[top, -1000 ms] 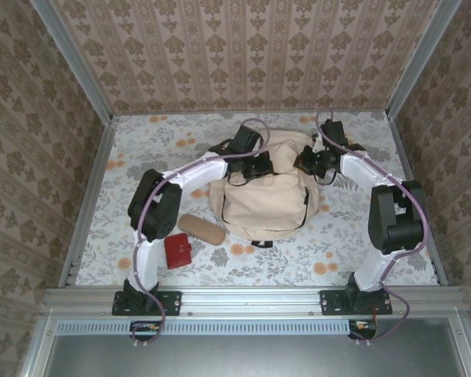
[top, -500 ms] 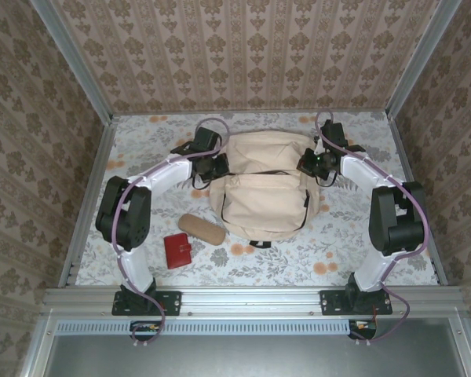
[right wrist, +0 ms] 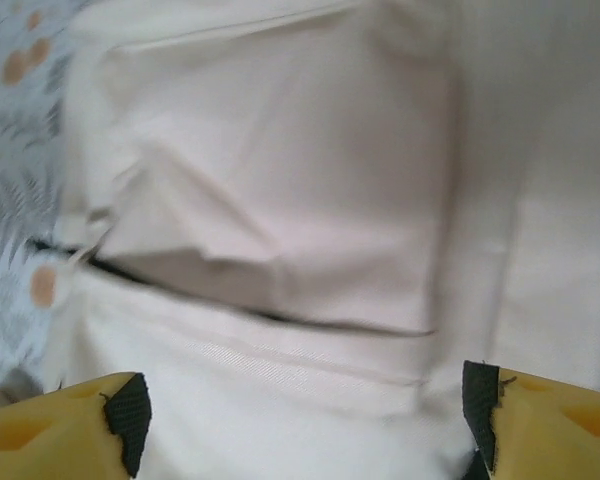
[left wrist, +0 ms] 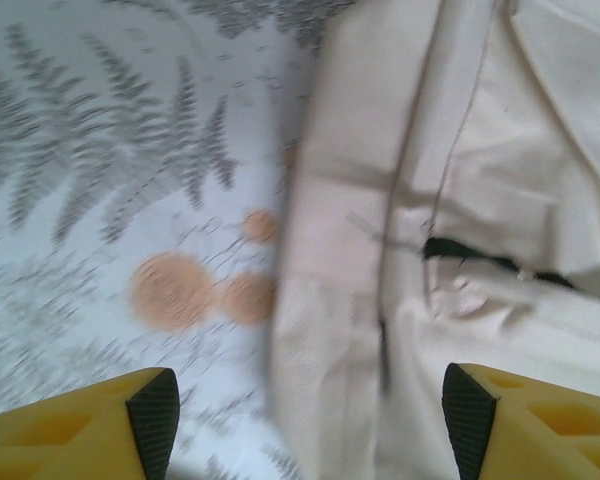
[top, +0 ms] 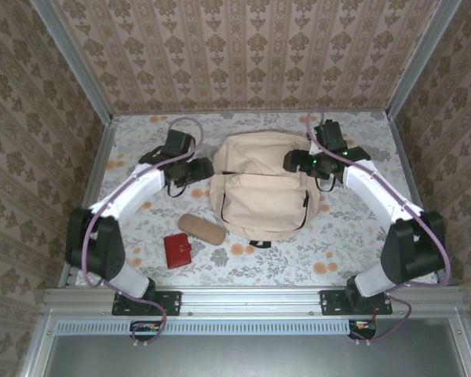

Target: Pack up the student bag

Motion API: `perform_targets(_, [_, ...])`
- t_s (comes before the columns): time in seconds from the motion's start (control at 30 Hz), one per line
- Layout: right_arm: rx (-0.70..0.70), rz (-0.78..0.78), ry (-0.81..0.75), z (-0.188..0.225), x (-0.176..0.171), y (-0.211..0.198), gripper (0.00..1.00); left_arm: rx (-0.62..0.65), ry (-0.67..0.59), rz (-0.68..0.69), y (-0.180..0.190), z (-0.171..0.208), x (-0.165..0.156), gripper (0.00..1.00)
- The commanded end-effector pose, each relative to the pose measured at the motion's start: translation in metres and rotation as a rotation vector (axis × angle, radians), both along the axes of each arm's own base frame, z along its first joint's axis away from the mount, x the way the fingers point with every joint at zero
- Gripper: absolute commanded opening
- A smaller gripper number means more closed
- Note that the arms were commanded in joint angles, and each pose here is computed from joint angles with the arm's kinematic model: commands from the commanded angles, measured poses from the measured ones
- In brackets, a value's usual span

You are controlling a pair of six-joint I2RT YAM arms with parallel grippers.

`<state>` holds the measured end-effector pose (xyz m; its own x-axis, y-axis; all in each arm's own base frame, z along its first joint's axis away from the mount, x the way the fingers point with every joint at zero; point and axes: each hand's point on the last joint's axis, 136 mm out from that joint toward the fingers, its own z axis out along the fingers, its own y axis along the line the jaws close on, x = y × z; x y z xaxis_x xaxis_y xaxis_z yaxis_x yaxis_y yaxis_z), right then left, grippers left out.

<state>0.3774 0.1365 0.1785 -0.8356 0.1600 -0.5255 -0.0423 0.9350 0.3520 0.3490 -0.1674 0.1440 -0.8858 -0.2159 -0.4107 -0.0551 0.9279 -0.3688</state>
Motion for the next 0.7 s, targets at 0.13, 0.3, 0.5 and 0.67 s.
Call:
perform_targets(0.13, [-0.183, 0.319, -0.048, -0.003, -0.062, 0.091, 0.99, 0.087, 0.138, 0.138, 0.083, -0.042, -0.068, 0.82])
perform_targets(0.3, [-0.234, 0.597, -0.098, -0.017, -0.112, 0.188, 1.0, 0.044, 0.134, 0.231, 0.117, -0.051, -0.087, 0.9])
perform_targets(0.5, [-0.304, 0.881, -0.075, -0.06, -0.155, 0.262, 0.99, 0.001, 0.132, 0.294, 0.139, -0.05, -0.094, 0.94])
perform_targets(0.67, [-0.356, 1.007, -0.054, -0.087, -0.164, 0.29, 0.97, -0.011, 0.119, 0.352, 0.149, -0.047, -0.093, 0.94])
